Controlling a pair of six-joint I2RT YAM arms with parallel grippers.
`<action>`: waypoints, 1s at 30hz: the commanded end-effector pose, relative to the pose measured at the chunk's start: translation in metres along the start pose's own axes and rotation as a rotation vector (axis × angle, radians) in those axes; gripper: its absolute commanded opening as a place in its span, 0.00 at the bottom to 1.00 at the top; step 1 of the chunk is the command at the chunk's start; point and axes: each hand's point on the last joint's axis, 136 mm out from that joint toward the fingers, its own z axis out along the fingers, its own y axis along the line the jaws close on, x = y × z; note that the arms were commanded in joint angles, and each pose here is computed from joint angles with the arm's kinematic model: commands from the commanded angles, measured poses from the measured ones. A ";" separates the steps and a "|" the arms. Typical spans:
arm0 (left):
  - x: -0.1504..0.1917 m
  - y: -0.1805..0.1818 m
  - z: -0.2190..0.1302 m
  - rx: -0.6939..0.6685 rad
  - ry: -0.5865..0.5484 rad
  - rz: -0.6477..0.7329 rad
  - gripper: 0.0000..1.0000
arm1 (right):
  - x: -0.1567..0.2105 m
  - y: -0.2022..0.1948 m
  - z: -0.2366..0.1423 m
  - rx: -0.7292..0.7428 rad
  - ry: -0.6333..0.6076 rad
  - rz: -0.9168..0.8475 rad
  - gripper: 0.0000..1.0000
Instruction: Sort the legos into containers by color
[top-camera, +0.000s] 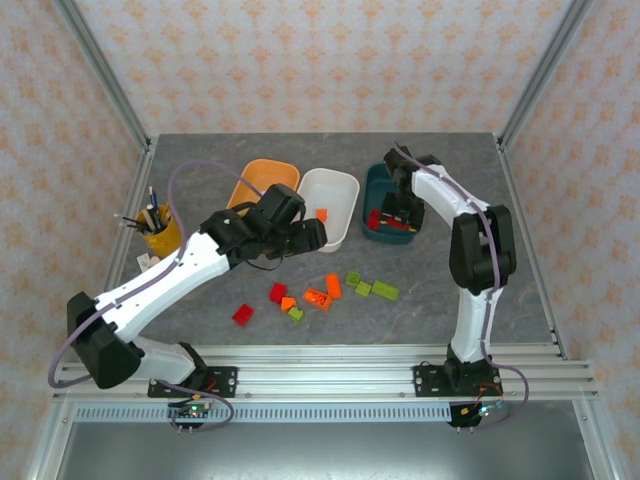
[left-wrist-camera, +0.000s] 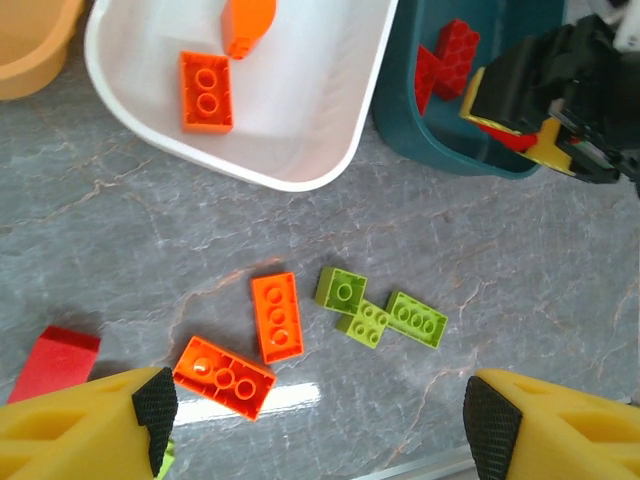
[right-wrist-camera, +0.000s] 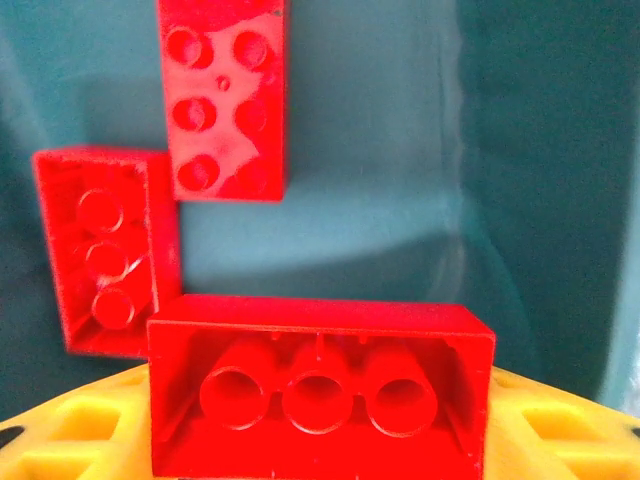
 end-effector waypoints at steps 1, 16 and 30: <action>-0.011 -0.005 -0.001 -0.015 -0.048 0.026 0.79 | 0.000 0.011 0.000 -0.020 0.043 -0.040 0.60; -0.001 0.032 -0.007 -0.141 -0.057 -0.010 0.79 | -0.019 0.016 -0.020 -0.017 -0.029 -0.048 0.82; 0.038 0.088 -0.020 -0.268 0.016 -0.177 0.78 | 0.036 0.064 -0.213 -0.396 -0.566 -0.262 0.78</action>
